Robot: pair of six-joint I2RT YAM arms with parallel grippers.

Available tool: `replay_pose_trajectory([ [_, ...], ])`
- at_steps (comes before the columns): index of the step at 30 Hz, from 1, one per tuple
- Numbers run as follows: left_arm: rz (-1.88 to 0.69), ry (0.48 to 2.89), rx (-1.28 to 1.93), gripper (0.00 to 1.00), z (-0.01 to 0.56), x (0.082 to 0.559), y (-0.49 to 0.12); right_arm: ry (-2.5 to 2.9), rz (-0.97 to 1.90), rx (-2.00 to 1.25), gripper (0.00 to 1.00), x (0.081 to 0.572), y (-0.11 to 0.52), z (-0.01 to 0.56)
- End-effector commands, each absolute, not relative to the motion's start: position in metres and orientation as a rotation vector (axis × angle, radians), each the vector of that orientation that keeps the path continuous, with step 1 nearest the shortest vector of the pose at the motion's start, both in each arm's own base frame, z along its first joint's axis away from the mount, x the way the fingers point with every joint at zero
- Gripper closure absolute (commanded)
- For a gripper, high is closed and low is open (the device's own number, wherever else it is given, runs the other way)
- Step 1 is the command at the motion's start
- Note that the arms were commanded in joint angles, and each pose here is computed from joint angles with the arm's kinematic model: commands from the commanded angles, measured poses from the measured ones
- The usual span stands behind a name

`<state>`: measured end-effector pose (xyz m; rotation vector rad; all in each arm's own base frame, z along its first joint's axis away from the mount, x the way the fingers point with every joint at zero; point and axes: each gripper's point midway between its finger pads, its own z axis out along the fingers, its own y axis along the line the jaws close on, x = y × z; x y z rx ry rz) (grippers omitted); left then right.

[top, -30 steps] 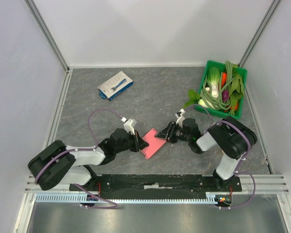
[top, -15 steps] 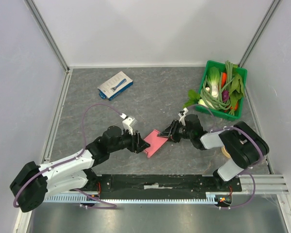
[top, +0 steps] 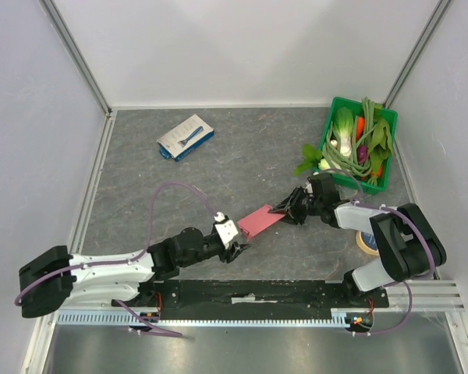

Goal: Fold the paper box

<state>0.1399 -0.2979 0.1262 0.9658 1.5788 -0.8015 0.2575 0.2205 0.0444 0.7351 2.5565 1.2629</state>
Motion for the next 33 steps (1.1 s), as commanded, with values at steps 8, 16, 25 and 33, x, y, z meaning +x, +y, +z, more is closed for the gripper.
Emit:
replay_pose_trajectory([
  [8,-0.540,1.220,1.218,0.42,0.140,0.152,-0.321,2.604,1.255,0.866,0.67,0.250,0.218,0.067],
  [16,-0.521,1.213,1.340,0.44,0.119,0.151,-0.338,2.601,1.304,0.934,0.68,0.241,0.219,0.069],
  [25,-0.450,1.228,1.344,0.48,0.108,0.165,-0.347,2.576,1.350,0.973,0.67,0.232,0.219,0.078],
  [33,-0.383,1.258,1.350,0.51,0.094,0.175,-0.347,2.550,1.438,1.038,0.66,0.223,0.222,0.085],
])
